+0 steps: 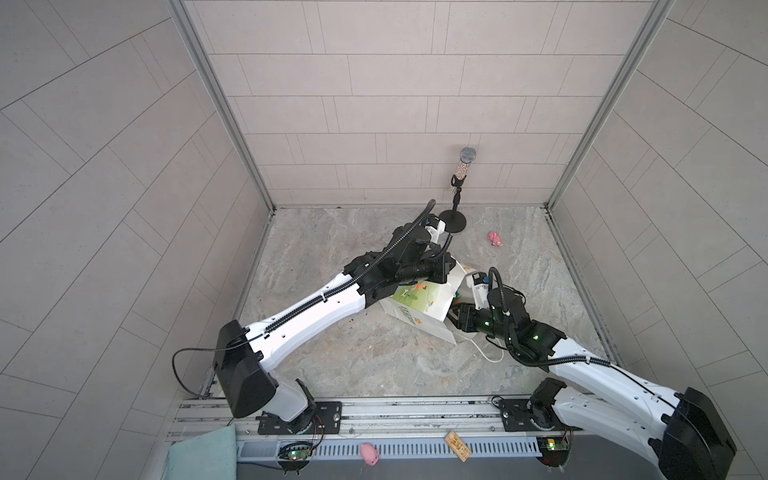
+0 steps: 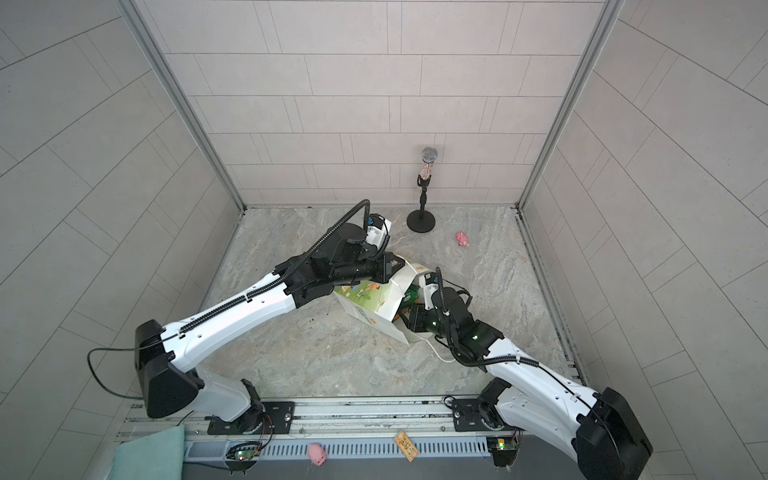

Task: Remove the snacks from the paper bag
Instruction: 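Reach the right gripper into the bag opening toward the green FOX'S packets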

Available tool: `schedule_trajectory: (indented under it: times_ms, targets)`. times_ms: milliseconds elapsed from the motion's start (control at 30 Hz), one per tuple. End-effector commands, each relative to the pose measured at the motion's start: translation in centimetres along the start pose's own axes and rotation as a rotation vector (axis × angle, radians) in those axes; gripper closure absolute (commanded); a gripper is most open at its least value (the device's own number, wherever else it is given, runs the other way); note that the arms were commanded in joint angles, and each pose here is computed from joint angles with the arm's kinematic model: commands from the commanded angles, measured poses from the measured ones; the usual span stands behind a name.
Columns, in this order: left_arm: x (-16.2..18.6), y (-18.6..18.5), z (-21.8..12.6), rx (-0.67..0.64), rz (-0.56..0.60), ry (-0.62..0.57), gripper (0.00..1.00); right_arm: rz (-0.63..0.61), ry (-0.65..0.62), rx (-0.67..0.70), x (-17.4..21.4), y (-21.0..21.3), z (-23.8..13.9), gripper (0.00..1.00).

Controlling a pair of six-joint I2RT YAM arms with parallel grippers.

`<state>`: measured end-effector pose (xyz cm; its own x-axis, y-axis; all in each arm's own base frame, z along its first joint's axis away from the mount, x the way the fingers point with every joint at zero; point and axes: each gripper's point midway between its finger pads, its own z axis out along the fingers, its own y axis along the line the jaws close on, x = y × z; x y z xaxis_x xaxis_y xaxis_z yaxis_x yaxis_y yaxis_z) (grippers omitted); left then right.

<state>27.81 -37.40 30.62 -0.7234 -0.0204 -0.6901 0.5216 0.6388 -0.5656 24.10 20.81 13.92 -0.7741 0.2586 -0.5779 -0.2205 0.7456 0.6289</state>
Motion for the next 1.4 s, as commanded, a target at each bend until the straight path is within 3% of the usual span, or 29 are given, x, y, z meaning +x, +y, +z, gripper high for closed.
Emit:
schedule_trajectory:
  times_ms: [0,167,600,1367]
  targets:
    - [-1.3,-0.6,-1.0,0.013,0.005,-0.06,1.0,0.086,-0.075,0.053,-0.6,-1.2,0.4,0.6]
    - [-1.4,-0.7,-1.1,0.012,0.006,-0.07,1.0,0.181,-0.15,0.123,-0.7,-3.1,0.4,0.61]
    - [-1.4,-0.8,-1.4,0.019,0.008,-0.067,1.0,0.255,-0.273,0.152,-2.8,-3.8,0.5,0.65]
    - [-1.7,-1.0,-1.0,0.026,0.009,-0.075,1.0,0.348,-0.23,0.119,-2.8,-3.2,4.1,0.6]
